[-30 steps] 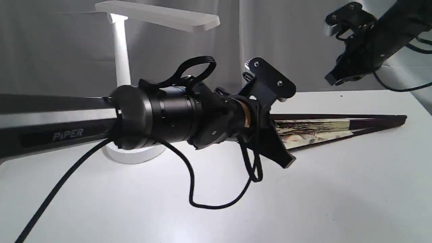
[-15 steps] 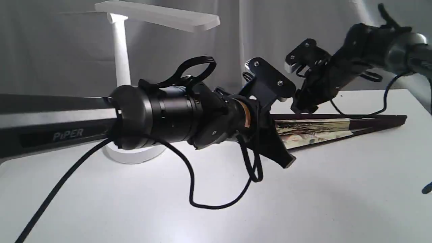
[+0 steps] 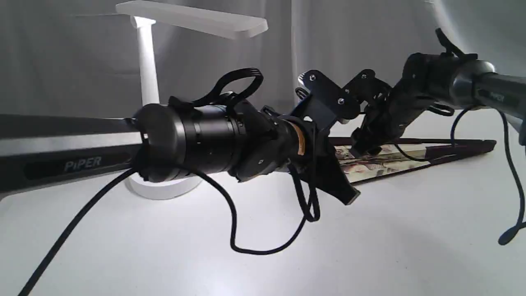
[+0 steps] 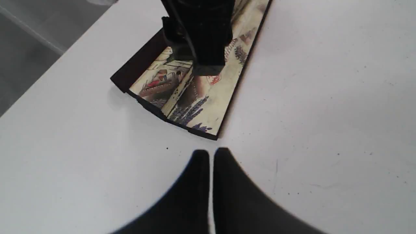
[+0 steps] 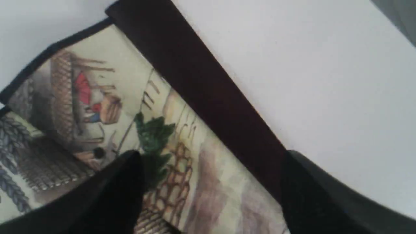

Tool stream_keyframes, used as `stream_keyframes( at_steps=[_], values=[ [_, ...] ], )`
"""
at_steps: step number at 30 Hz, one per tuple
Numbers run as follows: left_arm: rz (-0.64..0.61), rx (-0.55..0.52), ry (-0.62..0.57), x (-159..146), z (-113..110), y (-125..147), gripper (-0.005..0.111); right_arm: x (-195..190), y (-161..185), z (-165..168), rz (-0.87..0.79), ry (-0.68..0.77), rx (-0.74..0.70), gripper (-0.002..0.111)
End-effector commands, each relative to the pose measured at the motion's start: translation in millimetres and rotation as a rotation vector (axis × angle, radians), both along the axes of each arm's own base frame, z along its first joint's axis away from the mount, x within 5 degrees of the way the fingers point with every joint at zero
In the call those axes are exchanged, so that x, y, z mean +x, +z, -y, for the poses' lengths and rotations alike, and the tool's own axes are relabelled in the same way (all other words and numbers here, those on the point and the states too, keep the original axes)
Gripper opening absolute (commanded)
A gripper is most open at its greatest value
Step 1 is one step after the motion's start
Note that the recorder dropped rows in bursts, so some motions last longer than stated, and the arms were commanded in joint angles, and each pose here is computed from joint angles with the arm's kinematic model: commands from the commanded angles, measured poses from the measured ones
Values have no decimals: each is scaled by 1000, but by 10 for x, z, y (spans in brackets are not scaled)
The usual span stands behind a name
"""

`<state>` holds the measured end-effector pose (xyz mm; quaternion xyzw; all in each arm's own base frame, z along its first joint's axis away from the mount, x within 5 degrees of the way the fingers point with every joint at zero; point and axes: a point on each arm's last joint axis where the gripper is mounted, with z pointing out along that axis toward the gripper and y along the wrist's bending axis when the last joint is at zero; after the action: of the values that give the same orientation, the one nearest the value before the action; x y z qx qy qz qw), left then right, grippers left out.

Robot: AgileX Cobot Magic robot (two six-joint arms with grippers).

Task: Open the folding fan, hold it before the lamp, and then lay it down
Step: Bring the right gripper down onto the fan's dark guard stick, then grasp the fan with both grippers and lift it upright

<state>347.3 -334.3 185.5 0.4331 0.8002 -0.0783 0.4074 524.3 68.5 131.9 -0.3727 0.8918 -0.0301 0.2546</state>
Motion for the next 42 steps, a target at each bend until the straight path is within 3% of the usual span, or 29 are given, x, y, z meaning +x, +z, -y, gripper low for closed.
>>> stream_keyframes(
  at_steps=[1,14,25,32,36,42],
  values=[
    [9,-9,0,-3,-10,39,0,-19,20,41,-30,-25,-18,60],
    [12,-13,-2,-1,-6,43,0,-84,-302,68,-143,85,-149,59],
    [22,-26,-6,2,3,54,0,-122,-424,62,-216,-56,-80,0],
    [22,-26,-6,2,3,54,0,-135,-402,58,-234,-132,-44,0],
    [30,-21,3,48,-40,62,0,-149,-163,4,-221,-142,31,0],
    [-67,-56,182,261,-338,22,0,-194,275,-125,-187,-100,196,0]
  ],
)
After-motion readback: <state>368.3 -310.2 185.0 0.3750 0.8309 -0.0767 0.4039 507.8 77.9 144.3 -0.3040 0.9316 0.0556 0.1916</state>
